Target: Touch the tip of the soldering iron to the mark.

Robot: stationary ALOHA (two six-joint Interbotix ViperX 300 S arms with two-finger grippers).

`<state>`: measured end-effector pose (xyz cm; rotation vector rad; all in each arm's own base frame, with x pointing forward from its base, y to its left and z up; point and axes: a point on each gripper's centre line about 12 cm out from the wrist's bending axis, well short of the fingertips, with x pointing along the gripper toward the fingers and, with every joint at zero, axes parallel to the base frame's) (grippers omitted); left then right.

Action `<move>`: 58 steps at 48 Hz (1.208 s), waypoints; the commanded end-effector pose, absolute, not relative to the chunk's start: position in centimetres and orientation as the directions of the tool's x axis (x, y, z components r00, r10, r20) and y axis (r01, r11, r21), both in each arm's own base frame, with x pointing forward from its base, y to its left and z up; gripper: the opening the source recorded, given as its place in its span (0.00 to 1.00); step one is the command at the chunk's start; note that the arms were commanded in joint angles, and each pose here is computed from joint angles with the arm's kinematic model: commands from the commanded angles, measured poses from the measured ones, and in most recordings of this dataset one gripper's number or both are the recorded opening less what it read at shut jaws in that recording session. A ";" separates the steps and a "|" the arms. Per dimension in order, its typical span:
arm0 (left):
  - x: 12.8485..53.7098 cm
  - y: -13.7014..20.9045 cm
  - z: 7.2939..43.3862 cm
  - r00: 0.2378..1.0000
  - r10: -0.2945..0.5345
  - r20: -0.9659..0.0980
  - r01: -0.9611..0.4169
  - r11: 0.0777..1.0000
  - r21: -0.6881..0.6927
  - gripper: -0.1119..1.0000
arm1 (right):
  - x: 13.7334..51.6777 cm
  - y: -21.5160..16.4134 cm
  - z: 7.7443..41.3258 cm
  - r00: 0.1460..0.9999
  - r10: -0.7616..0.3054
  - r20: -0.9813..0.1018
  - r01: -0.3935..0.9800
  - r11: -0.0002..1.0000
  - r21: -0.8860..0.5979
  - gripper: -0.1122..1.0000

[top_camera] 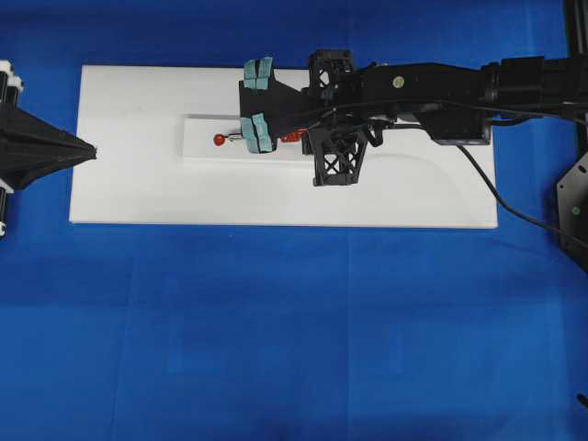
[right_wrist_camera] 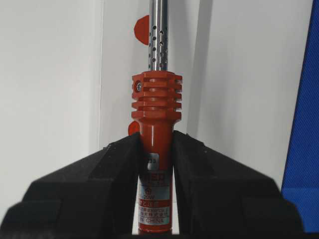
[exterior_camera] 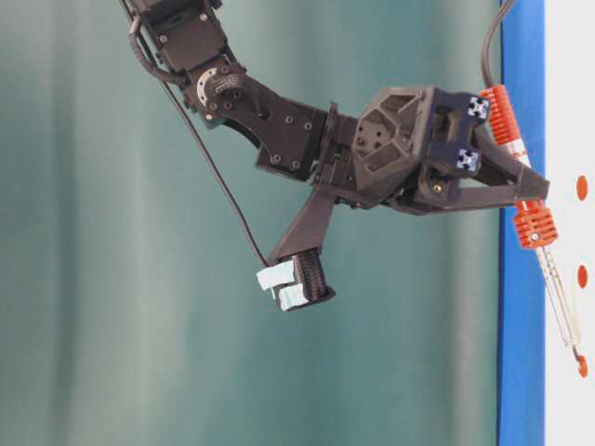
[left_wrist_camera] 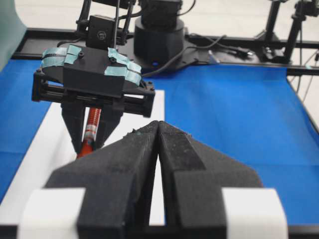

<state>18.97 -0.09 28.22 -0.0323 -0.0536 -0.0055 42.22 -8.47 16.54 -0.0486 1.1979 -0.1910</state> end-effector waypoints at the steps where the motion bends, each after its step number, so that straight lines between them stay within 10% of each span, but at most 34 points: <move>1: 19.1 -0.2 28.6 0.998 -0.008 0.063 0.010 0.999 -0.031 0.10 | 42.5 -8.4 17.7 0.379 -0.175 -0.909 0.122 0.983 -0.139 0.16; 58: 19.1 -0.2 28.7 0.998 -0.008 0.067 0.010 0.999 -0.031 0.10 | 42.4 -8.2 20.1 0.427 -0.182 -0.886 0.134 0.981 -0.137 0.16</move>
